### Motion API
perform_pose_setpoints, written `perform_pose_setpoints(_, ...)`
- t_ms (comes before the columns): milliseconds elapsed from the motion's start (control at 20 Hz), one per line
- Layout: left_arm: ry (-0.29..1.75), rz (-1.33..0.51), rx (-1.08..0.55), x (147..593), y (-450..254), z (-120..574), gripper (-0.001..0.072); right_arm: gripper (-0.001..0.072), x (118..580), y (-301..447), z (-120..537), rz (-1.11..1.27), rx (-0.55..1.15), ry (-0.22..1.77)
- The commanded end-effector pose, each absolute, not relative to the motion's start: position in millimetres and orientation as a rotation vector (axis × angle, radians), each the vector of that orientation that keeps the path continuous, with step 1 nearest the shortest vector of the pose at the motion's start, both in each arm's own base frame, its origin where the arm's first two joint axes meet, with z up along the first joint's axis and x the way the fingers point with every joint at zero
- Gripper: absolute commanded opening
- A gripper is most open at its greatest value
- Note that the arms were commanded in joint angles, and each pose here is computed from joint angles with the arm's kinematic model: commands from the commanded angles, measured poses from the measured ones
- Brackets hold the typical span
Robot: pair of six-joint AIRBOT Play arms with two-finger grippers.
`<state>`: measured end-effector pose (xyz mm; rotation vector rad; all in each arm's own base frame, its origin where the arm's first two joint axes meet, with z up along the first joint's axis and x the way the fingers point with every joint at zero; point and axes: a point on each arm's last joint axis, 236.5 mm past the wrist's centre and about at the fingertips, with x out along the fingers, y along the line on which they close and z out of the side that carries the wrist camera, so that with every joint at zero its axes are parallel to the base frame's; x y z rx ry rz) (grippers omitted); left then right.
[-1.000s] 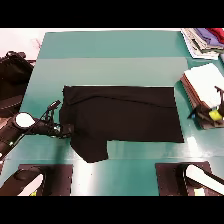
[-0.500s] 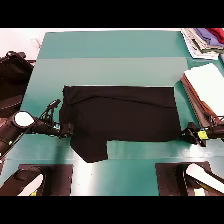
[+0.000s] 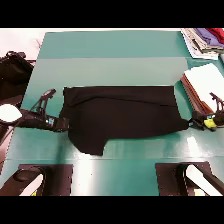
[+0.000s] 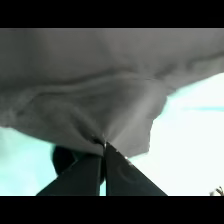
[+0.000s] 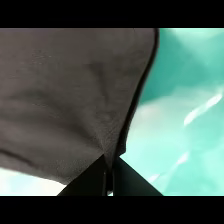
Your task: Fold the shirts.
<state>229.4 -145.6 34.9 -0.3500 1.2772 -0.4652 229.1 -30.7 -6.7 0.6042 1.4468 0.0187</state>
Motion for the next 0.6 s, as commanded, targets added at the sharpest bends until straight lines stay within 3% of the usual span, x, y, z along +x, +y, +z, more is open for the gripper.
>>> perform_pose_setpoints(0, 1.169, -0.371, -0.245, 264, -120, 58, 0.0022, 0.0014, 255, -42, 33, -0.006, 0.466, 1.370)
perform_pose_setpoints(550, 1.064, -0.237, -0.267, 420, -116, 13, 0.0023, 0.0014, 396, -35, 6, 0.056, 0.453, 1.425)
